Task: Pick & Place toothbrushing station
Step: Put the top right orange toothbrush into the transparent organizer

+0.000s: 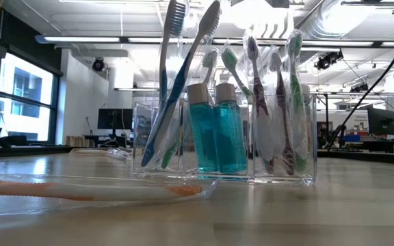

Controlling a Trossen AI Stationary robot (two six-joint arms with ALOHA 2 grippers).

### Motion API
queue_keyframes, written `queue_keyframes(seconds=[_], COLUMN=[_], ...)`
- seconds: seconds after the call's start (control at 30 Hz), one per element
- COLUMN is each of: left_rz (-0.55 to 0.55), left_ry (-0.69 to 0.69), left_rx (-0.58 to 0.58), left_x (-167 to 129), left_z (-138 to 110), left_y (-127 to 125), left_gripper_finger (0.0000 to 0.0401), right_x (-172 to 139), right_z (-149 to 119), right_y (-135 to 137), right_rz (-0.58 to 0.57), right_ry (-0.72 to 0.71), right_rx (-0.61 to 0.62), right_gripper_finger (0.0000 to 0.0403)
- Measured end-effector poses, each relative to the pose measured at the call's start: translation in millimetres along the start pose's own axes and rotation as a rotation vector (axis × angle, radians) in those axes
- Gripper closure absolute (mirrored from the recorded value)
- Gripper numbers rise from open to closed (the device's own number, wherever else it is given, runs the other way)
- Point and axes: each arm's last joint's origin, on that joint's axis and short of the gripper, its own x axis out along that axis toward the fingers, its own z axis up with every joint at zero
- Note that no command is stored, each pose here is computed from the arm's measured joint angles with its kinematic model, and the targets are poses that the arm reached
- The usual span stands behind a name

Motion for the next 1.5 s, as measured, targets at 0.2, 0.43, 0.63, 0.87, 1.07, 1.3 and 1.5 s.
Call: queue_keyframes(seconds=[0.2, 0.43, 0.63, 0.87, 1.07, 1.3, 1.5], left_rz=[0.005, 0.028, 0.029, 0.029, 0.033, 0.047, 0.047], left_ry=[0.001, 0.009, 0.009, 0.009, 0.022, 0.066, 0.089], left_rx=[-0.083, -0.091, -0.087, -0.087, -0.054, -0.047, -0.080], left_x=[1.0, 2.6, 2.5, 2.5, 2.6, 2.3, -1.9], left_z=[-1.4, -4.1, -4.0, -4.0, -5.1, -8.6, -4.0], left_y=[3.1, 8.9, 8.7, 8.7, 8.6, 7.7, 8.4], left_gripper_finger=[0.0178, 0.0178, 0.0199, 0.0311, 0.0386, 0.0391, 0.0391], right_x=[5.0, 10.9, 10.8, 10.8, 10.7, 10.5, -1.1], right_z=[-3.4, -8.1, -8.9, -9.3, -10.2, -10.2, -6.0], right_y=[-7.7, -16.4, -16.1, -16.0, -15.7, -15.3, -6.8], right_rz=[-0.008, 0.023, 0.027, 0.027, 0.030, 0.010, -0.205], right_ry=[0.017, 0.034, 0.042, 0.046, 0.054, 0.058, 0.089], right_rx=[0.028, 0.053, 0.055, 0.057, 0.067, 0.056, 0.033], right_gripper_finger=[0.0395, 0.0395, 0.0395, 0.0395, 0.0385, 0.0299, 0.0202])
